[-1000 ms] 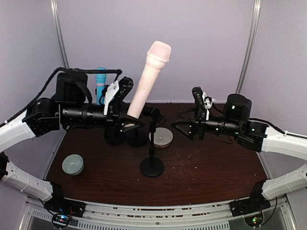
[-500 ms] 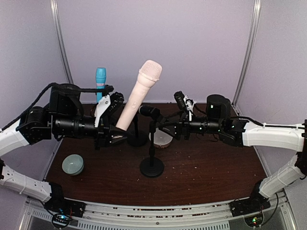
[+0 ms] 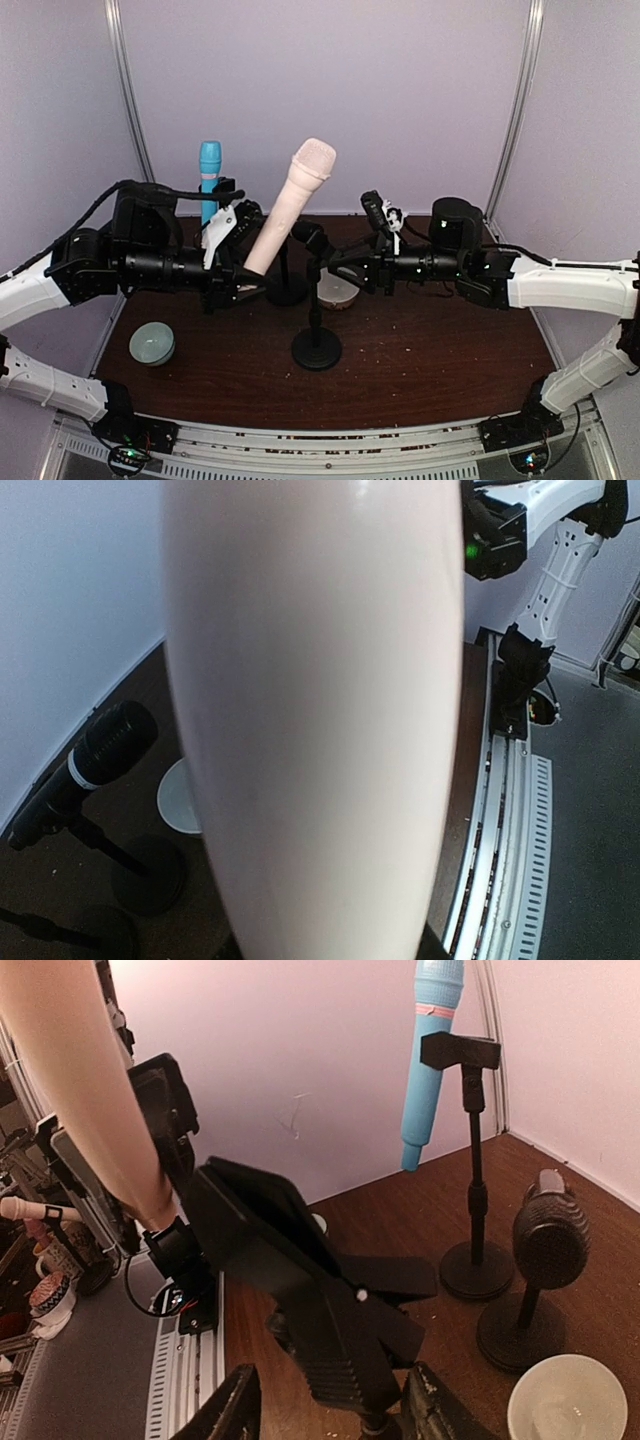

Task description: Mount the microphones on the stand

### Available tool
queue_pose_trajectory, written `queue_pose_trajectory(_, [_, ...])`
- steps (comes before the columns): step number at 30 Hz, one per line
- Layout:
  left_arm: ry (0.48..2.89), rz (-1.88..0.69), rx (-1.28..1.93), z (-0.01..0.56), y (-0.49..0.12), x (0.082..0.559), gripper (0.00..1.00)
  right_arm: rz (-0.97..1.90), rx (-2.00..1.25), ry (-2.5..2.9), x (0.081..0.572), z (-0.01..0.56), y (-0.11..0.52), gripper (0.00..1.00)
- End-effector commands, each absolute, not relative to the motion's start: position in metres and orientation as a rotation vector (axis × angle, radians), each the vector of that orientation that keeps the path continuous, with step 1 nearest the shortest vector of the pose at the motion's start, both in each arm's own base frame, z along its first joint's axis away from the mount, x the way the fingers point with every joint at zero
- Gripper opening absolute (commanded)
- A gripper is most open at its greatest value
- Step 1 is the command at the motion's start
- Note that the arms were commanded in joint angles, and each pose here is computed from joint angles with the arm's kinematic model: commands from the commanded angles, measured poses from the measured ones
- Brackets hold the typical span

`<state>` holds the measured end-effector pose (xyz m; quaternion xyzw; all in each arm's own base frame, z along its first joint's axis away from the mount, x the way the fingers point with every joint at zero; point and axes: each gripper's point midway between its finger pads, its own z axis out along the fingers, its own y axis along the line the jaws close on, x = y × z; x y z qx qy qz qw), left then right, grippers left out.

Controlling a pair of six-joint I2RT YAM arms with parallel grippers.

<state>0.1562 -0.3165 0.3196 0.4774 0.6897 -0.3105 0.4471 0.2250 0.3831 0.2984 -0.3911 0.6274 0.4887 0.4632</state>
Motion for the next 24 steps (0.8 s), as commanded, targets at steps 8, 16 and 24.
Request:
queue_pose_trajectory(8, [1.654,-0.786,1.142,0.322,-0.328,0.168,0.00,1.187,-1.079,1.474,0.168,0.329,0.393,0.49])
queue_pose_trajectory(16, [1.623,-0.796,1.127,0.330,-0.334,0.173,0.00,1.174,-1.067,1.498,0.170,0.323,0.393,0.49])
queue_pose_trajectory(24, [1.621,-0.810,1.134,0.330,-0.336,0.171,0.00,1.115,-1.053,1.559,0.171,0.298,0.380,0.50])
